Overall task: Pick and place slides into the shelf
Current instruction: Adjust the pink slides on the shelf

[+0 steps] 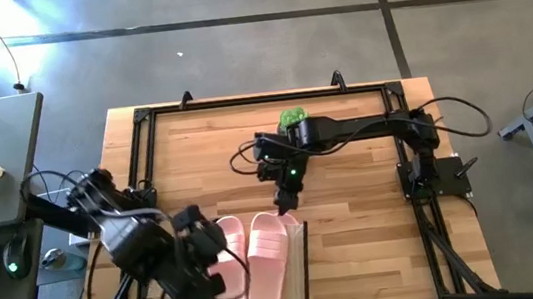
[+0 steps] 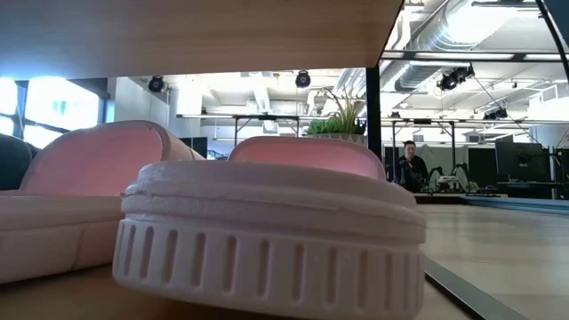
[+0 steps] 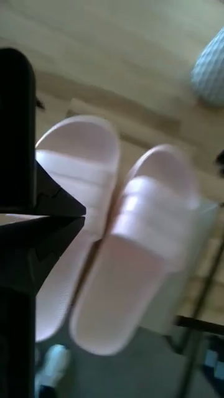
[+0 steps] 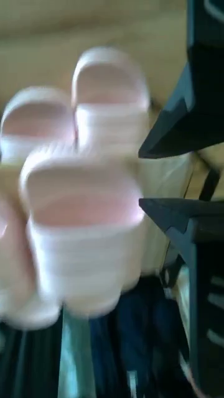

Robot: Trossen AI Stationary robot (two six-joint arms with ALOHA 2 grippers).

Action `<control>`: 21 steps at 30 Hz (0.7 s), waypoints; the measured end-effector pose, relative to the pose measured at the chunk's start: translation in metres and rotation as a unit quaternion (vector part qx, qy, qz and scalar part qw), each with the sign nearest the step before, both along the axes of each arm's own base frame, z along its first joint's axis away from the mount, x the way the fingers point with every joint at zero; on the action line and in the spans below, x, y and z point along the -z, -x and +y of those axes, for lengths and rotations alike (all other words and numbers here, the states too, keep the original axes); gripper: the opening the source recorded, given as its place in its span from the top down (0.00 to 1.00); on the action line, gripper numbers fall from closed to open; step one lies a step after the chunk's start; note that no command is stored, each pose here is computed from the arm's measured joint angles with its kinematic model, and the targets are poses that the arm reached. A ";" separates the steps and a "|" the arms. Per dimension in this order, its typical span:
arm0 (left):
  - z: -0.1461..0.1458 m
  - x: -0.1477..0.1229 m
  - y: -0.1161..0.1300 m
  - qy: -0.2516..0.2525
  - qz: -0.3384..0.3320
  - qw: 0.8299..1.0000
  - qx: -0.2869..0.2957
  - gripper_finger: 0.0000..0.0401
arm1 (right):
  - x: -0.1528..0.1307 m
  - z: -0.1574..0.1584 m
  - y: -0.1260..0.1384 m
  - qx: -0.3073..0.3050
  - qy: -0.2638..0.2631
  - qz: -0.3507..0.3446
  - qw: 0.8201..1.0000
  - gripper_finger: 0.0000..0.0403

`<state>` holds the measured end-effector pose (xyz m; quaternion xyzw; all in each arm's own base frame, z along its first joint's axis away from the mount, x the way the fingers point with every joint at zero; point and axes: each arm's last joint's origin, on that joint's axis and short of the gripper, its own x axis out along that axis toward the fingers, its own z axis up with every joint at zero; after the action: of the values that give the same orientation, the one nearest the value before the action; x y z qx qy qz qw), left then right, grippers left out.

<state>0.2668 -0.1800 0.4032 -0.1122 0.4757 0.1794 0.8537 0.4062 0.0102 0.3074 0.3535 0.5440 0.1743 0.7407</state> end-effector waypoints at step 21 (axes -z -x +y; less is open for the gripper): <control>0.062 0.081 0.076 0.053 0.112 0.985 -0.120 1.00 | 0.006 0.041 0.012 -0.034 0.161 0.023 0.986 0.99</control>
<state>0.1912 -0.1177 0.3222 -0.1928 0.5598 0.2671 0.7603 0.3937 0.0513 0.3012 0.2149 0.5937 0.1019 0.7687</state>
